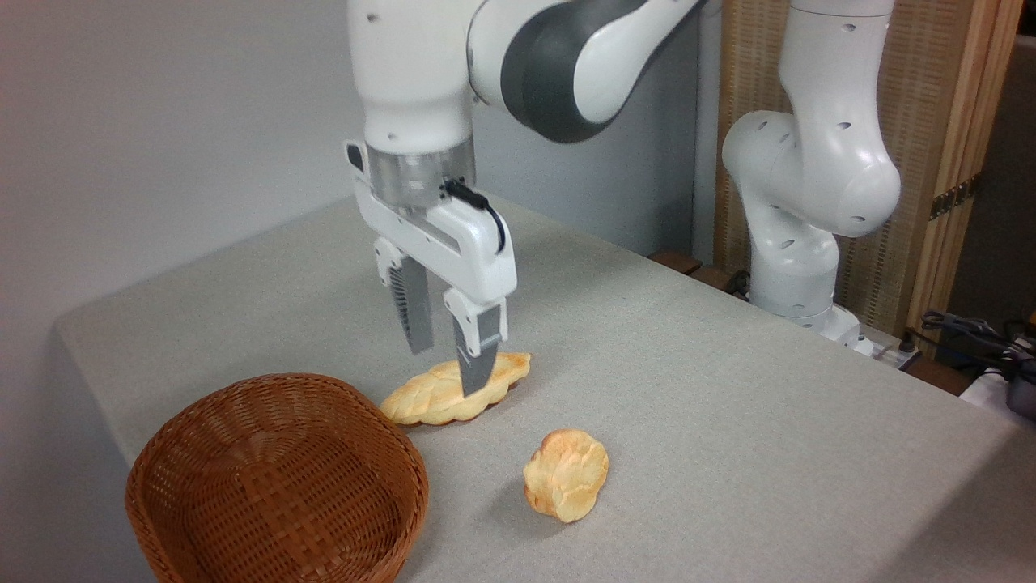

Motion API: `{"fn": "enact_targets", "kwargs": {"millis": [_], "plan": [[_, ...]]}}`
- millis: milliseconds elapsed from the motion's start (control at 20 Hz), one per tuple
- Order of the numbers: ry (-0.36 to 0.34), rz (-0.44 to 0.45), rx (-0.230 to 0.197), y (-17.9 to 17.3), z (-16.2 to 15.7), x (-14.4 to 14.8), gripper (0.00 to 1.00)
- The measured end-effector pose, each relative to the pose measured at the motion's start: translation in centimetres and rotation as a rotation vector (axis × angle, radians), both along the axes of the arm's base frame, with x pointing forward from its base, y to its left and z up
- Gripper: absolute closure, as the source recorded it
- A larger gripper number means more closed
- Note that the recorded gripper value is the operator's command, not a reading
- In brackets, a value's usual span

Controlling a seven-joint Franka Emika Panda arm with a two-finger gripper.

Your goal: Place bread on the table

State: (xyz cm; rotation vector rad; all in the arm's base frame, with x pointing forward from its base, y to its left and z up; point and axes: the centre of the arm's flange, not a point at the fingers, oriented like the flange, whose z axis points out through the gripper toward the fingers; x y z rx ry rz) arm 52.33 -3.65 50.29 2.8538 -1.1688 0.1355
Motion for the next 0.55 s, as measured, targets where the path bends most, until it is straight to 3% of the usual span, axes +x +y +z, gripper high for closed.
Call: {"fn": "enact_targets", "kwargs": {"millis": [250, 550], "plan": [[-0.083, 0.056, -0.012, -1.2, 4.5, 1.1, 0.00], [-0.033, 0.065, -0.003, -1.7, 3.0, 1.5, 0.00]]}}
